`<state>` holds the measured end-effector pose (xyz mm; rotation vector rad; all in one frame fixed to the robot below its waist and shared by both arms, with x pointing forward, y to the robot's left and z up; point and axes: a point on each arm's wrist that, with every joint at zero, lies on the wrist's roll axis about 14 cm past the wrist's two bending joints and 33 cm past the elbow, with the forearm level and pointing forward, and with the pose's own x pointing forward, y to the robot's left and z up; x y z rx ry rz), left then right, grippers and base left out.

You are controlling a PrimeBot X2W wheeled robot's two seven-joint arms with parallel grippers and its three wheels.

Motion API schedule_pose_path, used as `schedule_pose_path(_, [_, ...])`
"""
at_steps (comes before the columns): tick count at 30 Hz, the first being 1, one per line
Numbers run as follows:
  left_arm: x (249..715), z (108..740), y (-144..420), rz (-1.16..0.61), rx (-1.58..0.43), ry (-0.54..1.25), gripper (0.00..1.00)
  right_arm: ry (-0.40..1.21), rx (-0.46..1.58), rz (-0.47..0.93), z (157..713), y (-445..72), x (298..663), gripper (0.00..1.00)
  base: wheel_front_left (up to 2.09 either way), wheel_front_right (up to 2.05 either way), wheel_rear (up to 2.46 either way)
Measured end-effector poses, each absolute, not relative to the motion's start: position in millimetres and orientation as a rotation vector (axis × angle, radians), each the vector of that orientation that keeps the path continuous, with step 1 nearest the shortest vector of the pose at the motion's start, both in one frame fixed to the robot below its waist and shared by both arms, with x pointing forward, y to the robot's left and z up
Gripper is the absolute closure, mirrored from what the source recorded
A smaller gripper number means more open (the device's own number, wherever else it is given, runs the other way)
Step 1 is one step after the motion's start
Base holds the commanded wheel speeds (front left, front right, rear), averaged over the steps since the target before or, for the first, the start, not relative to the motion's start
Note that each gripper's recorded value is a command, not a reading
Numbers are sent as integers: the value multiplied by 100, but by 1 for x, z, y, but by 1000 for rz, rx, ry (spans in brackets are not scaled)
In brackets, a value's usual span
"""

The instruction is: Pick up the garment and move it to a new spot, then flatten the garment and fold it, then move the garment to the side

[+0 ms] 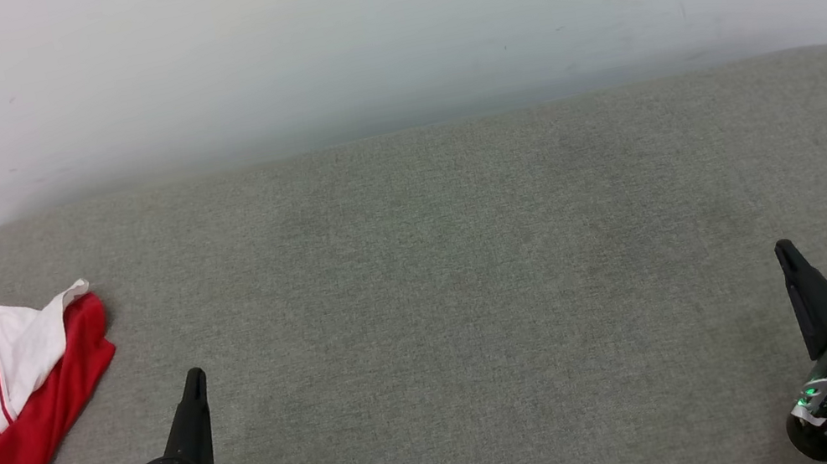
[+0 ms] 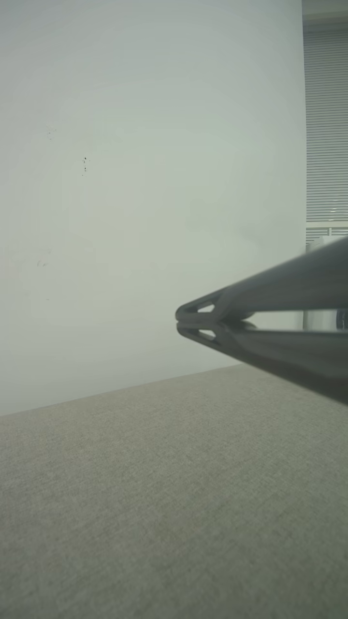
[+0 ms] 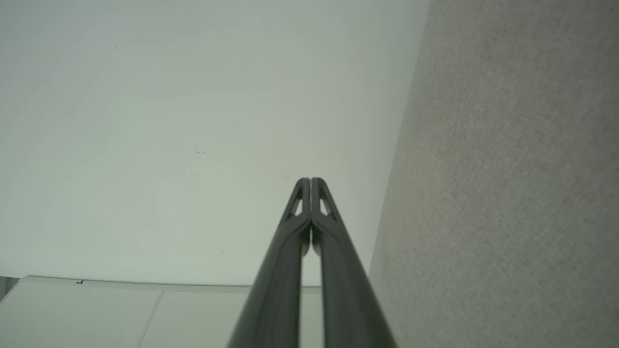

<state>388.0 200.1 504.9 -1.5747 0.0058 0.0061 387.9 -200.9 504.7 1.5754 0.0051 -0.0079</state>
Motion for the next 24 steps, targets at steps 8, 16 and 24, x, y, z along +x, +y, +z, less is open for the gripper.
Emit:
schedule_pose_path(8, [388, 505, 200, 6, -1575, 6, 100, 5, 1575, -8, 505, -201, 388, 100, 0, 0, 0])
schedule_pose_path(16, [388, 505, 200, 6, -1575, 6, 100, 5, 1575, -8, 505, -201, 388, 100, 0, 0, 0])
schedule_pose_path(24, [376, 480, 198, 68, -1579, 61, 0, 57, 1579, -75, 479, -201, 375, 0, 0, 0, 0])
